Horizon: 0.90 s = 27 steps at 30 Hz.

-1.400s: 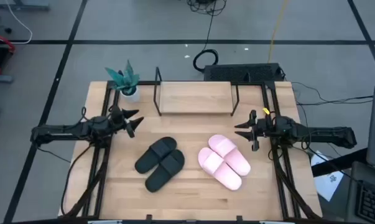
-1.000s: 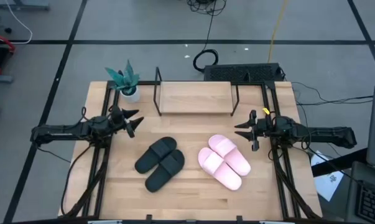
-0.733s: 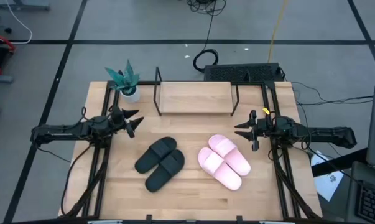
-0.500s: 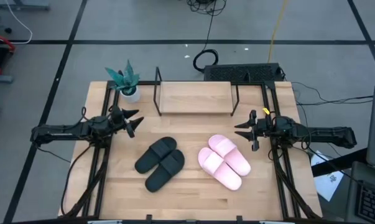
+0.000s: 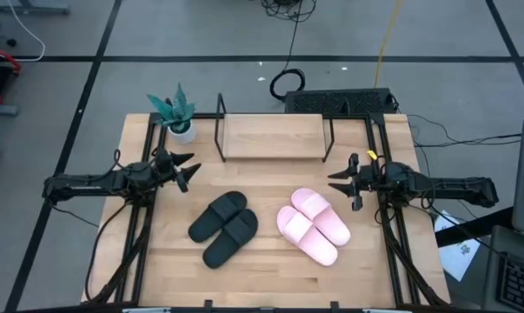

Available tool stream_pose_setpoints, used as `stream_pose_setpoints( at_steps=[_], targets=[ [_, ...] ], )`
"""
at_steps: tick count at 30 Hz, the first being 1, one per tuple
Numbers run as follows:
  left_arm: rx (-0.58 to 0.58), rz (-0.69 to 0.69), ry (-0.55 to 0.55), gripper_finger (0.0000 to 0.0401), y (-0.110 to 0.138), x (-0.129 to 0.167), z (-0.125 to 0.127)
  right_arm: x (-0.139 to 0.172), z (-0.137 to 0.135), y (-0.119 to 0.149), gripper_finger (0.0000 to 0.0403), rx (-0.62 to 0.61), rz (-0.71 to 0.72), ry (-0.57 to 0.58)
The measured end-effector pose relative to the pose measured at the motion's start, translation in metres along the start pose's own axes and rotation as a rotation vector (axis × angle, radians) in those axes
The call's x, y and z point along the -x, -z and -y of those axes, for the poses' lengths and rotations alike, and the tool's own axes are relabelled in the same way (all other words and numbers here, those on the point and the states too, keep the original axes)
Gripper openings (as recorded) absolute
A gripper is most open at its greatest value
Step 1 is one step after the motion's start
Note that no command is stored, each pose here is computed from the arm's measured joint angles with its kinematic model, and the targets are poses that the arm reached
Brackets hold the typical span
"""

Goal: Pick and place slides into the shelf
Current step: Put the right pink slipper on the shelf

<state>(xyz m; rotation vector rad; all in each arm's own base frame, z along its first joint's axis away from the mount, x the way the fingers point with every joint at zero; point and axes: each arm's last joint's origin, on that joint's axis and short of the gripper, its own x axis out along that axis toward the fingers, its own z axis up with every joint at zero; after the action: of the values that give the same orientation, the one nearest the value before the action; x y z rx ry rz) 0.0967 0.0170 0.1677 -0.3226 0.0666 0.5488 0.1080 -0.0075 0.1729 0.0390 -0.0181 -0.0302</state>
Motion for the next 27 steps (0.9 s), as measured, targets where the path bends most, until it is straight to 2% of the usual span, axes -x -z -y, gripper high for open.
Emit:
stream_pose_setpoints(
  at_steps=[4, 6, 8, 12, 20, 25, 27],
  targets=[
    [0.000, 0.000, -0.001, 0.0273, 0.000, 0.000, 0.000, 0.000, 0.000, -0.003, 0.0110, -0.026, 0.030, 0.000],
    [0.000, 0.003, -0.006, 0.0273, 0.000, 0.000, 0.000, 0.000, 0.001, -0.007, 0.0110, -0.029, 0.071, 0.035],
    [0.003, 0.008, -0.004, 0.0273, -0.001, 0.000, 0.000, 0.001, 0.002, -0.013, 0.0110, -0.073, 0.139, 0.065],
    [0.037, 0.044, 0.010, 0.0273, -0.004, 0.000, 0.001, 0.004, 0.001, -0.028, 0.0110, -0.190, 0.300, 0.039],
    [0.194, 0.161, 0.065, 0.0273, -0.017, 0.002, 0.006, 0.009, 0.001, -0.043, 0.0110, -0.301, 0.473, 0.016],
    [0.288, 0.251, 0.112, 0.0273, -0.027, 0.004, 0.008, 0.016, -0.001, -0.057, 0.0110, -0.294, 0.626, -0.050],
    [0.316, 0.298, 0.156, 0.0273, -0.033, 0.006, 0.010, 0.016, -0.003, -0.061, 0.0110, -0.264, 0.645, -0.091]
  ],
)
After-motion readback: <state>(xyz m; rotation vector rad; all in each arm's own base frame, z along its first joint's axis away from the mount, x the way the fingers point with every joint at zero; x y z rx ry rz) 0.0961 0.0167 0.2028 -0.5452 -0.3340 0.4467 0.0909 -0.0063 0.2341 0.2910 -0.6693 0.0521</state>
